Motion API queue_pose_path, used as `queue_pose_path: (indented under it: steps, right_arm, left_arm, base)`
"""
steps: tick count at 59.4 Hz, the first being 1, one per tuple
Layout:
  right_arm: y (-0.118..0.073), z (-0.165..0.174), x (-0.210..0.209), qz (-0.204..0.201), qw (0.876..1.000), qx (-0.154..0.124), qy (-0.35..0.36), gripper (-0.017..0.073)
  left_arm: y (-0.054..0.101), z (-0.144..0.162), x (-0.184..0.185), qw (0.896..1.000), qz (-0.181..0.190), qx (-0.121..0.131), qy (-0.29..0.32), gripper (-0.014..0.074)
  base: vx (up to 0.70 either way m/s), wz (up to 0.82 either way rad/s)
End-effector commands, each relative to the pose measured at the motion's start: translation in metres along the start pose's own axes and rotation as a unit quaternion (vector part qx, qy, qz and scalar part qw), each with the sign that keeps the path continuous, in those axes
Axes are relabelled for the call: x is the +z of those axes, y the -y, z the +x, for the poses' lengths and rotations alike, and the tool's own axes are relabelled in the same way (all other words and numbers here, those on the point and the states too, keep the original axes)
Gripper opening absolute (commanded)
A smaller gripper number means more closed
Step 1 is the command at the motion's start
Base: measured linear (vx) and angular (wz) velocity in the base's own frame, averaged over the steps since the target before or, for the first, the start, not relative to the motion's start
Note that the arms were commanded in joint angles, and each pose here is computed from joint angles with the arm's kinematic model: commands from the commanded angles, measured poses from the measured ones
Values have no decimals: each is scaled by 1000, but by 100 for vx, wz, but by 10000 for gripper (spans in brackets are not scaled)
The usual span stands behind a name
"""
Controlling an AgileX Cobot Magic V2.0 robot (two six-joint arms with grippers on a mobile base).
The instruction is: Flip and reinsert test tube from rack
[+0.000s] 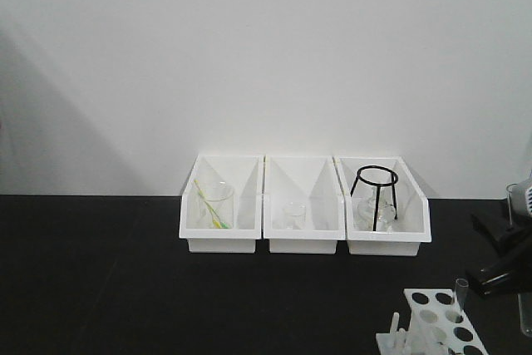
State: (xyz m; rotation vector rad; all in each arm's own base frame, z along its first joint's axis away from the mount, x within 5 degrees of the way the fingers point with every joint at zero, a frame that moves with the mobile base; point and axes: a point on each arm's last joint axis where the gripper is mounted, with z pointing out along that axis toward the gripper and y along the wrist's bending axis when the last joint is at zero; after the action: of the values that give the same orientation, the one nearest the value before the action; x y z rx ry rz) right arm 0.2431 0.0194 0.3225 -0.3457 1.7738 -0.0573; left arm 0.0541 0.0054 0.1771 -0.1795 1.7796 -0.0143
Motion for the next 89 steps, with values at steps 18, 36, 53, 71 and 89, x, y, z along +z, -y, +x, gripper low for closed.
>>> queue_pose_path:
  steps: [18,36,53,71,89]
  right_arm:
    - [-2,-5,15,-35,995,96,20,53]
    - [-9,-3,33,-78,989,114,59,53]
    - [3,0,42,-4,979,148,141,53]
    - [-12,50,39,-16,977,152,146,53]
    - [-17,61,48,-25,984,115,132,53]
  left_arm:
    - [2,-8,-1,999,12,-1,48,-6]
    - [2,-8,-1,999,12,-1,48,-6]
    - [2,-8,-1,999,12,-1,48,-6]
    - [2,-8,-1,999,12,-1,48,-6]
    - [2,-8,-1,999,12,-1,48,-6]
  base:
    - [0,0]
    - [0,0]
    - [0,0]
    - [0,0]
    - [0,0]
